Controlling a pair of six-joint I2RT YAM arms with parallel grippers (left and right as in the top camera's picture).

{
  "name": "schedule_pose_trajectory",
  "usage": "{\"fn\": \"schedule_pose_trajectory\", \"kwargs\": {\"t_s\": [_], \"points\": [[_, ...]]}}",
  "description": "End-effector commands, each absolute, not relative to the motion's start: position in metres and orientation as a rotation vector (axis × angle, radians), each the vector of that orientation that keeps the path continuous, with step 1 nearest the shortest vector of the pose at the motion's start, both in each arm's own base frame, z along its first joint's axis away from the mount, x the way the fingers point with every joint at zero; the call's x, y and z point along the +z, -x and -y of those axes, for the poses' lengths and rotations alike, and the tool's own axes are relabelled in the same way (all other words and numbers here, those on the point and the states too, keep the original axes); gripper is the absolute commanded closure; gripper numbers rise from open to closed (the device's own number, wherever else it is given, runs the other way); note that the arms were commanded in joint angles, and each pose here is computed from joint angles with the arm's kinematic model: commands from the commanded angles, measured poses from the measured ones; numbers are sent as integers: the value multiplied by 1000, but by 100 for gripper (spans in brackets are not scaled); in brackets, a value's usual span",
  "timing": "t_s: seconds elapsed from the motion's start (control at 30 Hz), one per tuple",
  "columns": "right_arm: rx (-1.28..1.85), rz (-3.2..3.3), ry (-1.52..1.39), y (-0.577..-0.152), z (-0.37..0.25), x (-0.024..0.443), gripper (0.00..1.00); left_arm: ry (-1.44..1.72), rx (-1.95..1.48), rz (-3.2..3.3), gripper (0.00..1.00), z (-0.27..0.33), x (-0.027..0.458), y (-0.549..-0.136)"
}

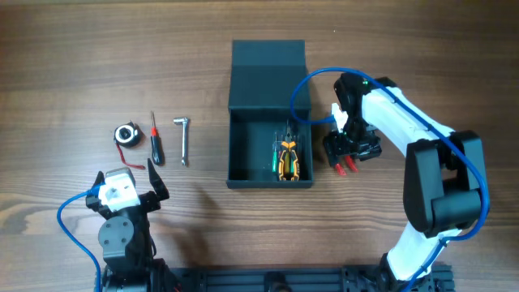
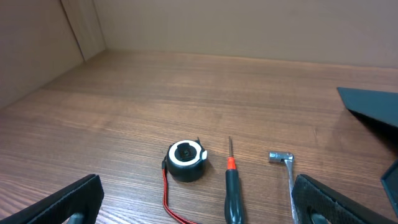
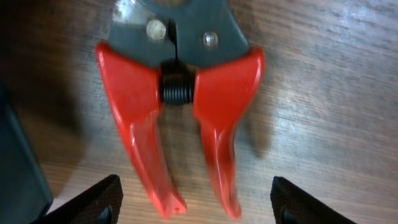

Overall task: Pack container
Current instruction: 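Lower the right gripper and grasp the red-handled shears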

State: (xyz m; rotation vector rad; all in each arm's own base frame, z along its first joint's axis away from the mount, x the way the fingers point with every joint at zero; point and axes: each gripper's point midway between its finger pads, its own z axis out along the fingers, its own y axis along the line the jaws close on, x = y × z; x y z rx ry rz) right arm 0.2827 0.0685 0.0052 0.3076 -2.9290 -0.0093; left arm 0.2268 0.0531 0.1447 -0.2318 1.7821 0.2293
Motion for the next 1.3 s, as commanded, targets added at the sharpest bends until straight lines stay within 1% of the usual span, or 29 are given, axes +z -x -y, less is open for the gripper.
{"fn": "schedule_pose_trajectory", "kwargs": {"t_s": [0.0, 0.33, 0.5, 0.6, 0.7, 0.73, 0.83, 0.87, 0.97, 1.27], "points": [[-49, 2931, -325, -279, -73, -3, 23, 211, 246, -1782, 0, -53, 144, -227], [-70, 3036, -344, -305, -79, -7, 20, 211, 246, -1782, 0, -53, 144, -227], [-114, 3050, -377, -309, -84, -7, 22, 211, 246, -1782, 0, -53, 144, -227], [-119, 3036, -371, -305, -84, -7, 30, 211, 246, -1782, 0, -53, 144, -227], [-118, 3013, -366, -300, -83, -7, 35, 211, 246, -1782, 0, -53, 144, -227], [-117, 3005, -365, -298, -83, -6, 41, 211, 246, -1782, 0, -53, 144, -227], [-130, 2991, -361, -294, -84, -6, 66, 211, 246, -1782, 0, -53, 144, -227], [-151, 2985, -359, -293, -86, -5, 71, 211, 246, -1782, 0, -53, 144, -227], [-186, 2979, -355, -291, -90, -5, 77, 211, 246, -1782, 0, -53, 144, -227], [-191, 2996, -321, -295, -91, 0, 78, 211, 246, -1782, 0, -53, 144, -227]]}}
